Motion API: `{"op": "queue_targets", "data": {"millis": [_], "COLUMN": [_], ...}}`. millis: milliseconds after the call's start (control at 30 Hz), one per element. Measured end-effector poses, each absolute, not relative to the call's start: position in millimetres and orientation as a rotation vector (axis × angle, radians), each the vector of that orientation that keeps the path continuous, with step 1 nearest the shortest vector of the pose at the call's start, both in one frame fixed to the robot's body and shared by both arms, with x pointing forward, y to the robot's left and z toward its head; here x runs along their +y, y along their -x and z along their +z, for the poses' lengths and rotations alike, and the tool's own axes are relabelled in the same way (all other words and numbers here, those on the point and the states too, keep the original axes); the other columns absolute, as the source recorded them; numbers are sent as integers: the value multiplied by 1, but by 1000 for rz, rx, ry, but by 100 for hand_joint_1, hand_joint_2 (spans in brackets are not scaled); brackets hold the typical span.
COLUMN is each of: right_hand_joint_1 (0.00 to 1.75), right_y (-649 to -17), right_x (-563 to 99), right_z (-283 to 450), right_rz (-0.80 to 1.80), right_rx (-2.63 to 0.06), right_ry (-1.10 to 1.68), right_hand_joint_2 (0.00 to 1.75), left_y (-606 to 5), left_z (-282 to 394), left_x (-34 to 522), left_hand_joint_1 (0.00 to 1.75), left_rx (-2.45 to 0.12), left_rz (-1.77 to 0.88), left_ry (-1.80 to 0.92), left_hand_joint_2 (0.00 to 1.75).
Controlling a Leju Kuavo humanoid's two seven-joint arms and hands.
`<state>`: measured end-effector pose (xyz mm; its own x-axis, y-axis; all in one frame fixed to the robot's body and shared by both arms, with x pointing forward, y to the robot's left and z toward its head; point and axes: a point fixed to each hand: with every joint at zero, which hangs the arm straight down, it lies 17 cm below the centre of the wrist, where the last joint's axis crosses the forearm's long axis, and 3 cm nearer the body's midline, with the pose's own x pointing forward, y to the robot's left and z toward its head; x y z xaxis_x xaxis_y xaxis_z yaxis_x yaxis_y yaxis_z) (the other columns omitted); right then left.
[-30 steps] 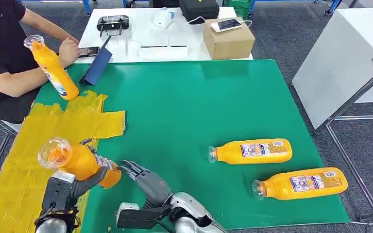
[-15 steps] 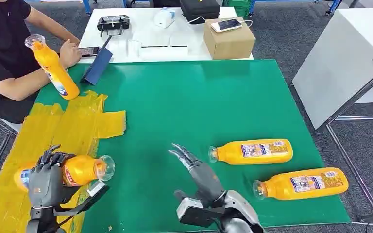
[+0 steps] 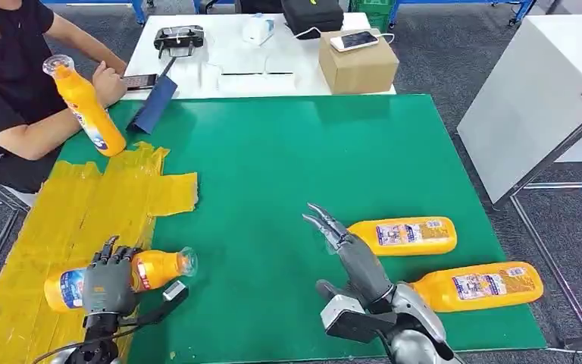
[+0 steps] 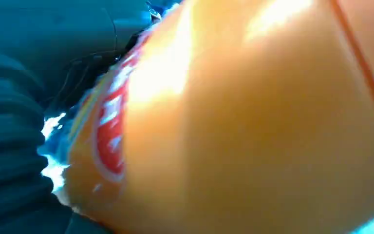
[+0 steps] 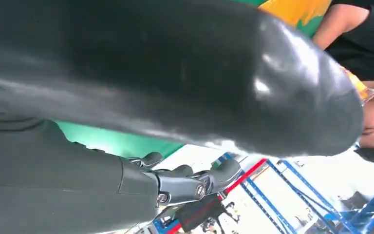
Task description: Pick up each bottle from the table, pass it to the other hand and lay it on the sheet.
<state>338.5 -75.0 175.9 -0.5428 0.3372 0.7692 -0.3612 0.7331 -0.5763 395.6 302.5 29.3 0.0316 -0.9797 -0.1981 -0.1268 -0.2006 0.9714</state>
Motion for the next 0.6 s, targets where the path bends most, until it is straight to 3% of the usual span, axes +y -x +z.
{"op": "queue_targets", "data": {"millis": [533, 567, 600], "right_hand_joint_1": [0, 0, 0], "right_y": [-333, -332, -330], "right_x": [-78, -80, -81], "right_z": [171, 171, 172], "right_rz": [914, 917, 919], "right_rx": [-1947, -1953, -1957], "right_ry": [19, 31, 38], "right_hand_joint_2": [0, 0, 0], "left_y": [-393, -392, -391], "left_z": [29, 32, 34], "left_x": [280, 280, 280], "left_hand_joint_1": [0, 0, 0], "left_rx": [-1329, -1346, -1357], "left_rz": [-1404, -1396, -1382], "left_ry": [-1367, -1358, -1350], "left_hand_joint_2": [175, 0, 0]}}
